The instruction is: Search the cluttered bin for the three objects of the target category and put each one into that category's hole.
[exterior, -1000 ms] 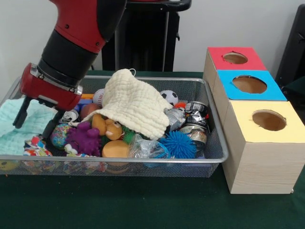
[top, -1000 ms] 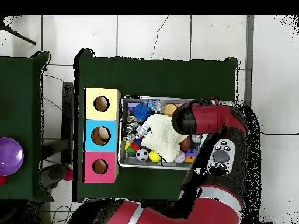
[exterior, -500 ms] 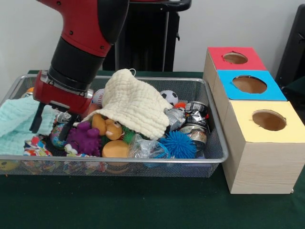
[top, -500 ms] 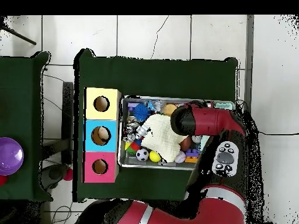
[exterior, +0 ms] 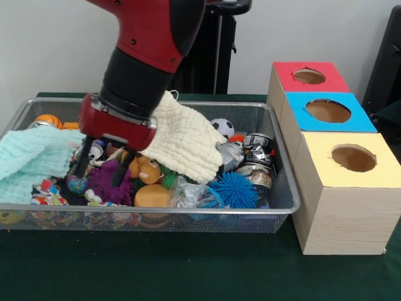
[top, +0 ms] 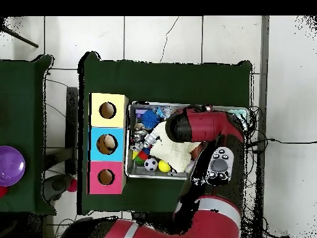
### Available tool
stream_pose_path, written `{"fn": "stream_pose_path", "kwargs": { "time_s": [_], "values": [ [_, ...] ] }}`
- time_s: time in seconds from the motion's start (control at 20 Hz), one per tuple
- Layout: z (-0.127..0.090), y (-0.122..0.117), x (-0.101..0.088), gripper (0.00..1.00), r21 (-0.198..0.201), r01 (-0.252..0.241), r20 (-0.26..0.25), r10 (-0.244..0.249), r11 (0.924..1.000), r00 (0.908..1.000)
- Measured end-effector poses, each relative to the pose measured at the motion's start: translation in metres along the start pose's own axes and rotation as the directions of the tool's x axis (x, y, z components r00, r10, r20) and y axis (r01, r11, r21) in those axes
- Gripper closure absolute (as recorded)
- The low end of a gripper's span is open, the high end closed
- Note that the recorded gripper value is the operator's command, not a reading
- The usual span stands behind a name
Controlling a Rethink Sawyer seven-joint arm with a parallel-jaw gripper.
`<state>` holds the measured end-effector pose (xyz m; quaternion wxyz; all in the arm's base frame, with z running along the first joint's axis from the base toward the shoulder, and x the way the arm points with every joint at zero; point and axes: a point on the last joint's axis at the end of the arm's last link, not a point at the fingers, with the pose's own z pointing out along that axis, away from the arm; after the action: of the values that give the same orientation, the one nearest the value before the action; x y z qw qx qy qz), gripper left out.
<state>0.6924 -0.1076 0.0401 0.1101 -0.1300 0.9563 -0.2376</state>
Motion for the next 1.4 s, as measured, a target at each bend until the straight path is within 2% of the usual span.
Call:
{"fn": "stream_pose_path", "kwargs": {
  "time_s": [0.35,0.55,0.6,0.75,0.8,0.85,0.95,1.15,1.2,1.4],
  "values": [
    [-0.027,0.043,-0.025,0.0,0.0,0.072,0.045,-0.072,0.9974,0.9964],
    [-0.036,0.058,-0.03,0.0,0.016,0.119,0.055,-0.12,0.9927,0.9913],
    [-0.038,0.063,-0.031,0.0,0.033,0.151,0.061,-0.153,0.988,0.9864],
    [-0.037,0.067,-0.032,0.0,0.051,0.183,0.072,-0.187,0.9817,0.9797],
    [-0.034,0.067,-0.032,0.0,0.068,0.214,0.088,-0.219,0.9745,0.9716],
    [-0.033,0.067,-0.032,0.0,0.072,0.22,0.092,-0.226,0.9728,0.9697],
    [-0.027,0.065,-0.03,0.0,0.094,0.255,0.112,-0.265,0.9623,0.9578],
    [-0.019,0.06,-0.028,0.0,0.116,0.289,0.13,-0.303,0.9503,0.9442],
    [-0.015,0.057,-0.026,0.0,0.125,0.302,0.135,-0.318,0.9449,0.9383],
    [-0.007,0.05,-0.022,0.0,0.147,0.332,0.143,-0.352,0.9318,0.9251]
  ]
}}
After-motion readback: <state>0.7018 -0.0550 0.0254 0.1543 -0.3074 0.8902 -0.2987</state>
